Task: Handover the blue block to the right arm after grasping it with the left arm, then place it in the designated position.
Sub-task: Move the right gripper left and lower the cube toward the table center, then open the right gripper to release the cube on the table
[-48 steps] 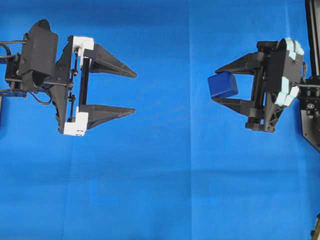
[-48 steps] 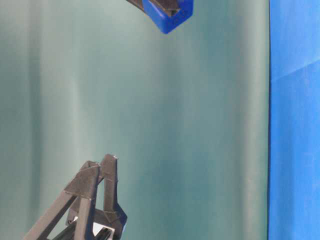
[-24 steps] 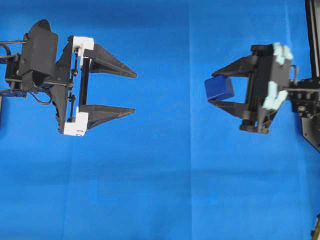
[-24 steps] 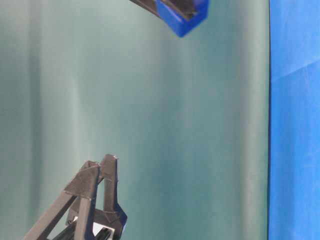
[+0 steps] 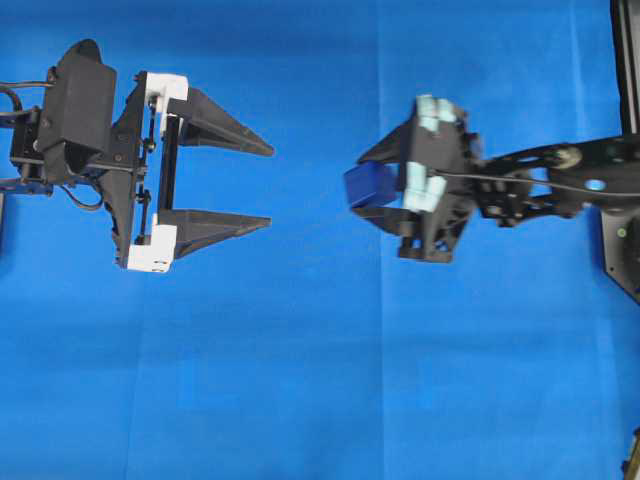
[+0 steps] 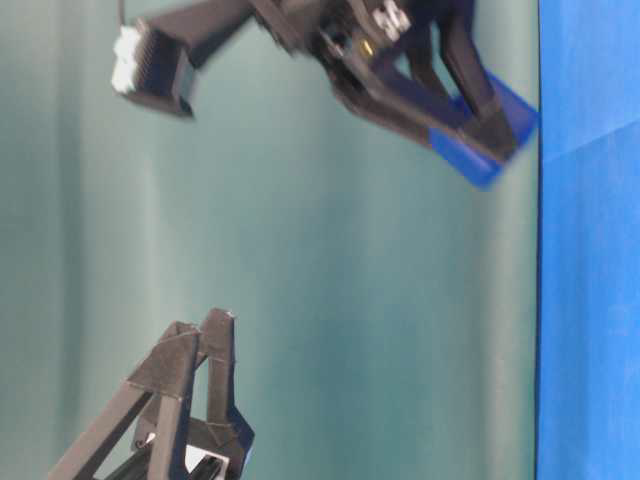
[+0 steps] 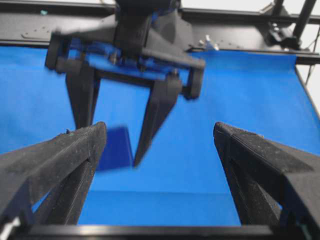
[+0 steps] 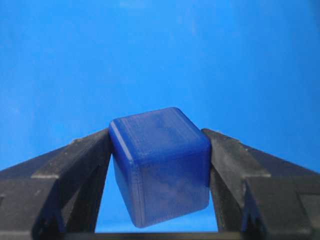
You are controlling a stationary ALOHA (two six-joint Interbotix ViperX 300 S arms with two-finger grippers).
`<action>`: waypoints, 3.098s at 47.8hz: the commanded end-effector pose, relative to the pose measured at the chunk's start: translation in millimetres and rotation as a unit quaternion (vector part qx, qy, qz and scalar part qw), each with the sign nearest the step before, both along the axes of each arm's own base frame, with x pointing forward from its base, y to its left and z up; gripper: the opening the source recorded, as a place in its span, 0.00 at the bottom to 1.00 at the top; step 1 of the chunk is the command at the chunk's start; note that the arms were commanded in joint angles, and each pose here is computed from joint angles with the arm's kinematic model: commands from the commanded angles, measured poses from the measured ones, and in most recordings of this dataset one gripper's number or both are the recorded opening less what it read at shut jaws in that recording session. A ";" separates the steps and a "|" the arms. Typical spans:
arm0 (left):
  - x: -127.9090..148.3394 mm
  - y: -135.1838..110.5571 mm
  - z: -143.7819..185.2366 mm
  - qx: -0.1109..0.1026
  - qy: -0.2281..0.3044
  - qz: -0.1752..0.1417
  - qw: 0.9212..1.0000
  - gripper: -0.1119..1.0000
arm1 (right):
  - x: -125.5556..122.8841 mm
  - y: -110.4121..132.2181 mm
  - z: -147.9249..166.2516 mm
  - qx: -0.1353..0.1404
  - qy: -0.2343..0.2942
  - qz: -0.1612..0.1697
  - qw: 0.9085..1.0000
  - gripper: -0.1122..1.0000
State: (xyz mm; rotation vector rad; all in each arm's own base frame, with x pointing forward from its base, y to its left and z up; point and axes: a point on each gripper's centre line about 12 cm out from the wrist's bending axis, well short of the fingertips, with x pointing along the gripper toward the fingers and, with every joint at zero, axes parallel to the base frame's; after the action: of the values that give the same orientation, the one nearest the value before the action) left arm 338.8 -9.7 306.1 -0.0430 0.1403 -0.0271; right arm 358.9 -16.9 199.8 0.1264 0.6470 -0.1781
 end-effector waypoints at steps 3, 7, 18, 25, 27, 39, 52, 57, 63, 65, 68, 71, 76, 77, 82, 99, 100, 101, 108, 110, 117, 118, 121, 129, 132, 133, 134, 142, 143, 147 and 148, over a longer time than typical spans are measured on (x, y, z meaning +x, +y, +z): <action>0.6 -1.6 11.6 -0.001 -0.017 -0.002 1.000 0.93 | 23.5 -1.1 -2.2 0.015 -0.016 0.014 1.000 0.49; 0.3 -1.6 12.2 -0.001 -0.018 -0.002 1.000 0.93 | 33.9 -0.7 -14.8 0.022 -0.008 0.020 1.000 0.49; 0.5 -2.1 12.8 -0.001 -0.018 -0.003 1.000 0.93 | 61.0 -0.8 -40.6 0.034 0.005 0.031 0.999 0.49; 0.6 -1.6 11.6 -0.001 -0.017 -0.002 1.000 0.93 | 72.6 -0.2 -51.7 0.041 0.007 0.037 0.998 0.49; 0.6 -2.1 11.6 -0.001 -0.017 -0.003 1.000 0.93 | 75.3 1.4 -53.9 0.045 0.004 0.043 0.998 0.49; 0.3 -2.1 12.2 -0.001 -0.018 -0.003 1.000 0.93 | 85.9 7.2 -73.5 0.072 0.005 0.056 0.996 0.49; 0.1 -1.6 11.5 0.000 -0.017 -0.003 1.000 0.93 | 90.2 7.2 -81.5 0.077 0.010 0.053 0.996 0.49; 0.3 -2.1 12.2 -0.001 -0.018 -0.003 1.000 0.93 | 90.6 7.7 -82.3 0.083 0.009 0.051 0.995 0.49; -0.2 -2.1 12.1 0.000 -0.018 -0.003 1.000 0.93 | 90.8 9.3 -82.6 0.090 0.006 0.051 0.995 0.49; -0.2 -2.1 12.1 0.000 -0.018 -0.003 1.000 0.93 | 90.3 10.0 -83.1 0.091 0.007 0.051 0.995 0.49; -0.2 -2.1 12.1 0.000 -0.018 -0.003 1.000 0.93 | 89.5 10.0 -84.0 0.093 0.008 0.049 0.994 0.49; -0.1 -1.6 12.1 0.000 -0.018 -0.003 1.000 0.93 | 89.6 10.7 -83.2 0.095 0.006 0.048 0.994 0.49; -0.2 -1.6 11.9 0.000 -0.017 -0.003 1.000 0.93 | 89.3 12.7 -84.2 0.100 0.007 0.046 0.994 0.49; -0.1 -1.6 12.1 0.000 -0.018 -0.003 1.000 0.93 | 89.3 13.2 -84.3 0.100 0.008 0.045 0.994 0.49; 0.0 -2.1 12.7 0.000 -0.018 -0.003 1.000 0.93 | 88.6 13.5 -85.1 0.100 0.010 0.044 0.994 0.49; 1.1 -2.2 13.5 0.000 -0.019 -0.003 1.000 0.93 | 87.6 12.5 -85.7 0.094 0.014 0.044 0.995 0.49; 1.1 -2.2 13.5 -0.001 -0.019 -0.003 1.000 0.93 | 87.9 12.3 -86.1 0.093 0.016 0.043 0.995 0.49; 1.1 -2.2 13.5 -0.001 -0.019 -0.003 1.000 0.93 | 87.5 11.6 -86.6 0.090 0.018 0.041 0.995 0.49; 1.1 -1.6 13.5 -0.001 -0.019 -0.002 1.000 0.93 | 87.0 10.0 -86.7 0.085 0.023 0.036 0.995 0.79; 1.1 -1.6 13.5 -0.001 -0.019 -0.002 1.000 0.93 | 86.9 9.9 -87.5 0.084 0.024 0.036 0.995 0.88; 1.1 -1.6 13.5 -0.001 -0.019 -0.002 1.000 0.93 | 87.4 9.9 -86.3 0.086 0.022 0.036 0.995 0.91; 1.1 -1.6 13.3 -0.001 -0.018 -0.002 1.000 0.93 | 87.4 9.9 -86.3 0.086 0.022 0.036 0.995 0.90; 1.1 -2.2 13.5 -0.001 -0.019 -0.003 1.000 0.93 | 87.4 9.9 -84.9 0.085 0.021 0.036 0.995 0.89; 0.8 -2.2 13.8 -0.001 -0.019 -0.003 1.000 0.93 | 83.4 9.3 -72.7 0.082 0.011 0.035 0.996 0.90; 0.8 -2.2 14.0 -0.001 -0.020 -0.003 1.000 0.93 | 79.4 8.5 -63.7 0.079 0.006 0.033 0.996 0.90; 0.5 -2.1 14.5 -0.001 -0.021 -0.003 1.000 0.93 | 76.7 7.9 -58.0 0.076 0.002 0.031 0.997 0.90; 0.8 -2.2 14.0 -0.001 -0.020 -0.003 1.000 0.93 | 74.6 7.6 -54.9 0.074 0.001 0.031 0.997 0.90; 0.8 -1.6 15.9 0.000 -0.023 -0.003 1.000 0.93 | 53.3 4.4 -24.4 0.062 -0.018 0.020 0.998 0.90; 0.7 -2.2 15.3 0.000 -0.022 -0.003 1.000 0.93 | 50.0 3.7 -20.0 0.060 -0.020 0.017 0.998 0.90; 0.8 -2.2 15.9 0.000 -0.023 -0.003 1.000 0.93 | 36.9 1.7 -3.3 0.053 -0.032 0.010 0.998 0.90; 0.8 -1.6 15.9 0.000 -0.023 -0.003 1.000 0.93 | 33.4 1.8 1.5 0.051 -0.036 0.009 0.998 0.90</action>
State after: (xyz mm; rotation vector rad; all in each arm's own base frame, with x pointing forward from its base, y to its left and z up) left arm 338.8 -10.7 305.9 -0.0442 0.1419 -0.0300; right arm 401.0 -14.9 170.8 0.2305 0.6527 -0.1198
